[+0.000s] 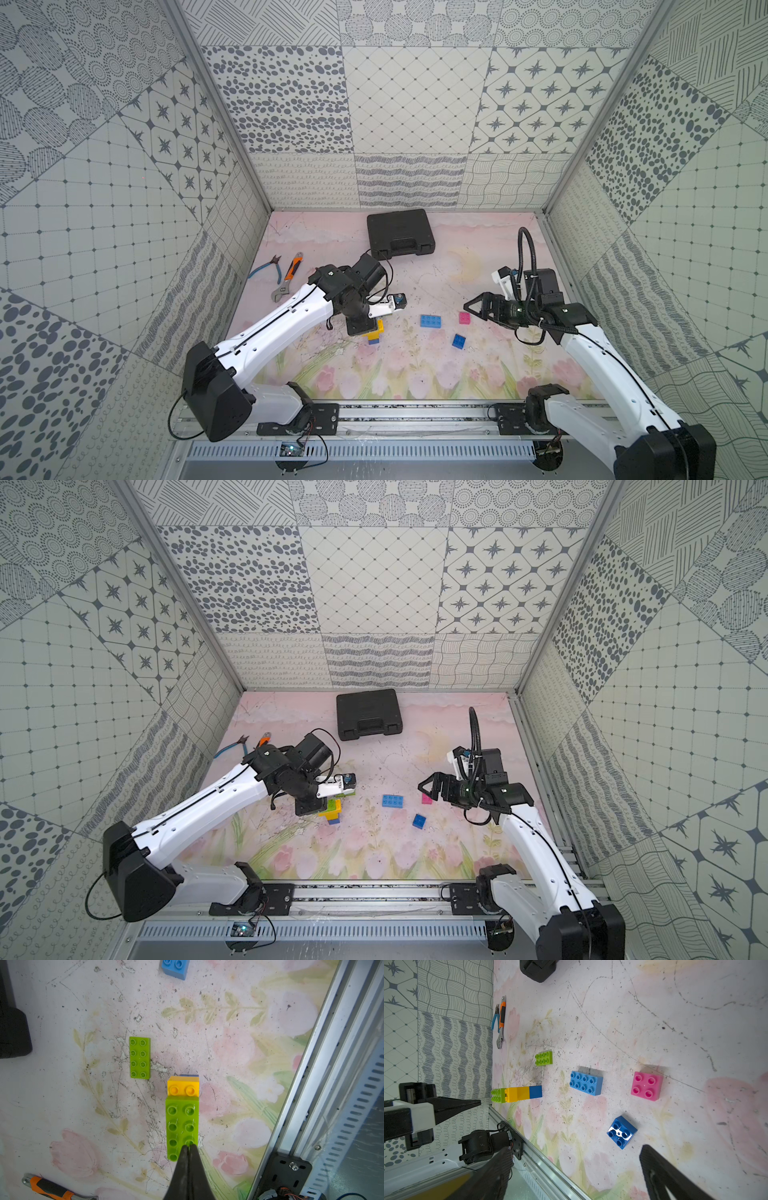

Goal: Assemble a spoon with lego
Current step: Assemble the lego brick with the lego brick.

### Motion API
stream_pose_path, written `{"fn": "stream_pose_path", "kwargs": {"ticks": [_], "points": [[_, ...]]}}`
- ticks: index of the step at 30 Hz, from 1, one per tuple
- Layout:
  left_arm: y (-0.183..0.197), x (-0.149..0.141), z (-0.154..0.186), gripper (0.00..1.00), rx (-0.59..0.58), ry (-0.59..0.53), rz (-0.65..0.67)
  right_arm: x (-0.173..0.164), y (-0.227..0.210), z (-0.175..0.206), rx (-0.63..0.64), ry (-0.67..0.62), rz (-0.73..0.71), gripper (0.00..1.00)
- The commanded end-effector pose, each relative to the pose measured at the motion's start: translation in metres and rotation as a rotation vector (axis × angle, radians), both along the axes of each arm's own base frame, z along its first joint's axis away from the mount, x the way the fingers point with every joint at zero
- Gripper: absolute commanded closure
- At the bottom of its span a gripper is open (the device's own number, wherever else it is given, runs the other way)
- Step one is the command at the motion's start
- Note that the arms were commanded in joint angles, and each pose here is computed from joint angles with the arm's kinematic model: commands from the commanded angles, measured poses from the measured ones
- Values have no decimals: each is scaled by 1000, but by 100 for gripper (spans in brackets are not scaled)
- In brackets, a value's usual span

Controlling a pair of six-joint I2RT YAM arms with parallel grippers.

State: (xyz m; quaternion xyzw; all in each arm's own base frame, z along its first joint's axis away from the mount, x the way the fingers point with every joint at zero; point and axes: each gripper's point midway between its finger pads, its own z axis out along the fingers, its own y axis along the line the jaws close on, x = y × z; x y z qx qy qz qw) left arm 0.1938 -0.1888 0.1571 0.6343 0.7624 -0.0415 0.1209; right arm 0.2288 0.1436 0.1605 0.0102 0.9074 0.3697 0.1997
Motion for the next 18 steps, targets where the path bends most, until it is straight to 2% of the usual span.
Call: {"fn": "stream_pose_path", "kwargs": {"ticks": [1, 10, 18], "points": [[-5, 0, -8, 100, -7, 55, 9, 5, 0, 1, -7, -32, 2, 2], [-7, 3, -24, 100, 9, 85, 13, 5, 1, -1, -3, -33, 8, 2], [4, -10, -44, 100, 30, 126, 46, 5, 1, -3, -8, -33, 9, 2]]}}
